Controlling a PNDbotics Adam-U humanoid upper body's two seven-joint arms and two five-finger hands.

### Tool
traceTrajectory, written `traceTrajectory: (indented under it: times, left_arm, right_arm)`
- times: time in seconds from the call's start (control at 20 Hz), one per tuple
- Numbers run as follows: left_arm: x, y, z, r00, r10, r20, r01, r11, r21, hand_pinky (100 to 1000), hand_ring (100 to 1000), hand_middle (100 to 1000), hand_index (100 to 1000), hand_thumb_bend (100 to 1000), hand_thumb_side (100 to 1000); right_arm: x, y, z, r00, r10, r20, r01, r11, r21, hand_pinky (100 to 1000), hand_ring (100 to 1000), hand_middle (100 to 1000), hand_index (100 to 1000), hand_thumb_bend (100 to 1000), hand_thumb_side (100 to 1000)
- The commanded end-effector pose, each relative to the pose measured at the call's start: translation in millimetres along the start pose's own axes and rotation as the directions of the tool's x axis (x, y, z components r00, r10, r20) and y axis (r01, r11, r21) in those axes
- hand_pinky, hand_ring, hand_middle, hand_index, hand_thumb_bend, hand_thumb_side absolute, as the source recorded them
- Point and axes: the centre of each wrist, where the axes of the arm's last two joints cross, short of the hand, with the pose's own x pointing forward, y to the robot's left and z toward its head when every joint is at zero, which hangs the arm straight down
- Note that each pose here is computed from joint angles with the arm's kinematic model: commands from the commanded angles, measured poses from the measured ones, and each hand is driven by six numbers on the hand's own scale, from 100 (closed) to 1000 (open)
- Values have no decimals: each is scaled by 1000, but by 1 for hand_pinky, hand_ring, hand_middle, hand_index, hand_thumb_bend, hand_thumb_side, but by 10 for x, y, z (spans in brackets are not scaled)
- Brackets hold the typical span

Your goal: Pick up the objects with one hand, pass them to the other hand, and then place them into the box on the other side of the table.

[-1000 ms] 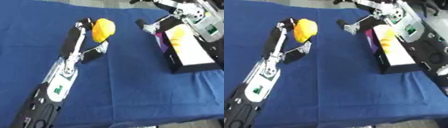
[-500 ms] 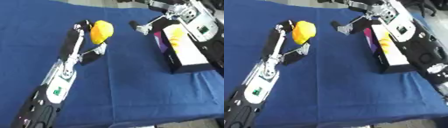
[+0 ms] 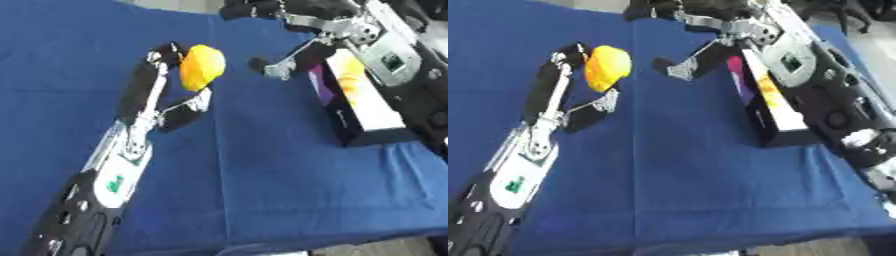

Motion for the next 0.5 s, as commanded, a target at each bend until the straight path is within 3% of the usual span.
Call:
traceTrajectory:
  times: [0.05,0.5]
  left_arm:
    - [123,58,-125,999,-15,50,14,999,29,758,596,609,567,100,248]
    - [233,42,-176,997,-16,77,14,1000,23,757,595,609,567,100,245]
  right_arm:
    - [-19,-72,28,999,37,4,-37,999,29,897,1000,924,1000,208,467]
    - [-54,-30,36,1000,6,10,-7,999,53,909,1000,942,1000,192,370]
